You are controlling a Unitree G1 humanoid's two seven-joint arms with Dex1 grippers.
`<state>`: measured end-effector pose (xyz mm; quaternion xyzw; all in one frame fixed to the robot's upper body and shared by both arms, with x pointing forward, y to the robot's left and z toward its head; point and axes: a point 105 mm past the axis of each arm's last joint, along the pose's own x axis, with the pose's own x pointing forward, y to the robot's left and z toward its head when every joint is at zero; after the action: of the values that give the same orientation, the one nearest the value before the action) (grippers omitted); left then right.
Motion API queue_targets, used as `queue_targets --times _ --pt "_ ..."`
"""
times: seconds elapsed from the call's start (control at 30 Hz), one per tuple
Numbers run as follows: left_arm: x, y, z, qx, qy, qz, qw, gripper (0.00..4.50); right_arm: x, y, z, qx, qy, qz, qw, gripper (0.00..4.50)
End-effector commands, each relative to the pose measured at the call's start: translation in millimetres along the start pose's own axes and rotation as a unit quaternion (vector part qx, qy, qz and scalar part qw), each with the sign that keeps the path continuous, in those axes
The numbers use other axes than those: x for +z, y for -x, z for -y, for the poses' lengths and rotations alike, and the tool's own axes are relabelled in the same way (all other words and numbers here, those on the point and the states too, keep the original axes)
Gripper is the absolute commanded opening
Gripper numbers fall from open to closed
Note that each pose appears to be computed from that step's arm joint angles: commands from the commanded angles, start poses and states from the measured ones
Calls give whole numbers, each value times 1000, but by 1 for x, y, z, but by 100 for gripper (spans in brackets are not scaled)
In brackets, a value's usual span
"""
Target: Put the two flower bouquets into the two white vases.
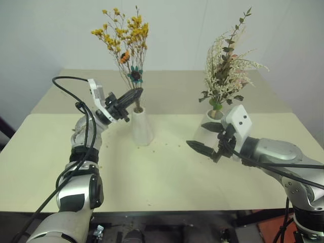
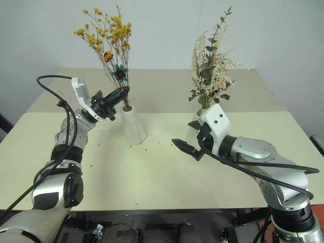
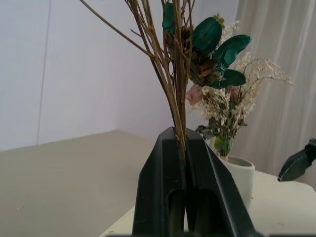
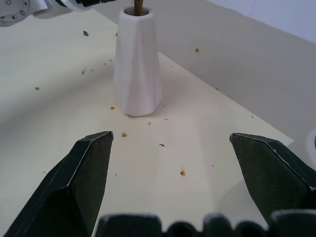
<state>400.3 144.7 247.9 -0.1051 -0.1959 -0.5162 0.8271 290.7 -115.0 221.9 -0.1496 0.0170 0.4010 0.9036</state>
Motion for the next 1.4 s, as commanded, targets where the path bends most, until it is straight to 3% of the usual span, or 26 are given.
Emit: queue_targets --times 0.03,0.17,0.2,0.3,0.5,0.67,0.87,1.0,1.1,1.23,1.4 --pt "12 1 3 -17 -40 -2 999 4 17 8 1 -7 22 31 999 450" --pt "14 4 4 -19 -33 5 999 4 16 7 1 -5 24 28 999 450" --pt "15 4 4 -20 -31 7 999 25 16 7 1 -5 24 27 999 450" --pt "17 5 5 -23 -28 12 999 96 16 7 1 -4 25 27 999 450" --pt "20 14 8 -33 -50 -7 998 284 15 6 1 -1 26 25 999 450" --pt "12 29 -4 9 -71 -90 993 448 14 5 2 0 28 22 999 450" --pt "22 37 -18 70 -89 -123 986 448 14 3 3 2 28 21 999 450" --pt "35 37 -4 33 -109 -116 987 448 13 1 2 5 29 21 999 450" --pt "37 44 8 4 -136 -145 980 448 12 0 2 4 29 18 999 450" --pt "40 70 21 -15 -151 -199 968 448 10 2 4 -3 28 13 1000 450" --pt "49 112 29 29 -173 -258 950 448 5 22 23 -32 31 -2 999 450"
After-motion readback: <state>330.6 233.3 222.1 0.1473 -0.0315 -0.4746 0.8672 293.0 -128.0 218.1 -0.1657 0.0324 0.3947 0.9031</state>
